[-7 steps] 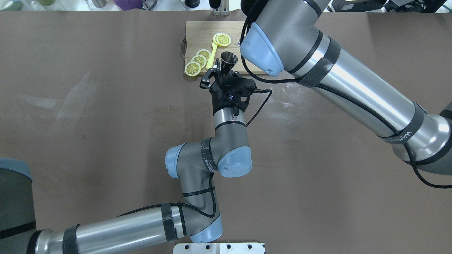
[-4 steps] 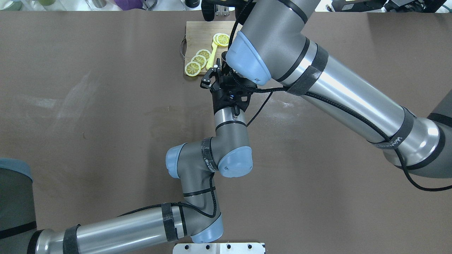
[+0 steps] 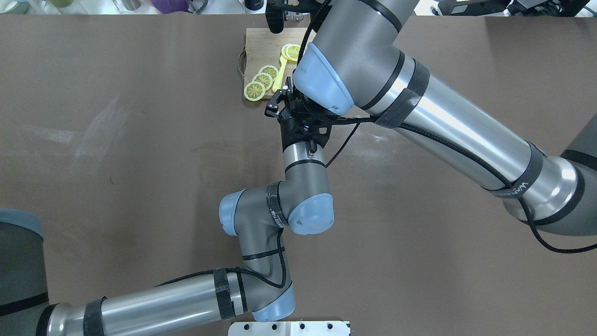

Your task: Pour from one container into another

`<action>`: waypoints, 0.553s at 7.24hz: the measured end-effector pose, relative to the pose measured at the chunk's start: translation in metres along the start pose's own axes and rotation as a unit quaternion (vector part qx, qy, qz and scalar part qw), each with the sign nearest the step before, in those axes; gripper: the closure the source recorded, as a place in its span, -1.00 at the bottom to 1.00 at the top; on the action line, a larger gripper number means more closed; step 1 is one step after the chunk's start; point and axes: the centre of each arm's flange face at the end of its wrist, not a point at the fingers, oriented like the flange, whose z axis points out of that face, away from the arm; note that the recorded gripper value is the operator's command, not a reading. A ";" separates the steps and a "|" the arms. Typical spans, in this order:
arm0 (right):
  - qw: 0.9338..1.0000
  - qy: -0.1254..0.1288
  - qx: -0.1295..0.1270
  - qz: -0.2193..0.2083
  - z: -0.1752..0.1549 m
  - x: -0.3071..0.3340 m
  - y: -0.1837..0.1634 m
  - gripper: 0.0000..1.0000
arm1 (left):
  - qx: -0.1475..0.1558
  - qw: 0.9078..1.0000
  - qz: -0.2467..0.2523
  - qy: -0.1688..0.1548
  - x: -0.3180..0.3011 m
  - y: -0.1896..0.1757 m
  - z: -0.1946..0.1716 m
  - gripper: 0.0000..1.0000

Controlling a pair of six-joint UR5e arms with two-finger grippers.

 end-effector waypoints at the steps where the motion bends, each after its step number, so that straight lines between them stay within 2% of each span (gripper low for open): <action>1: 1.000 0.000 -0.003 -0.001 0.000 0.001 -0.003 1.00 | 0.000 1.000 0.000 0.000 0.000 0.000 0.000 1.00; 4: 1.000 0.001 -0.016 -0.007 0.003 0.004 -0.017 1.00 | 0.001 1.000 -0.003 -0.001 0.000 -0.004 0.002 1.00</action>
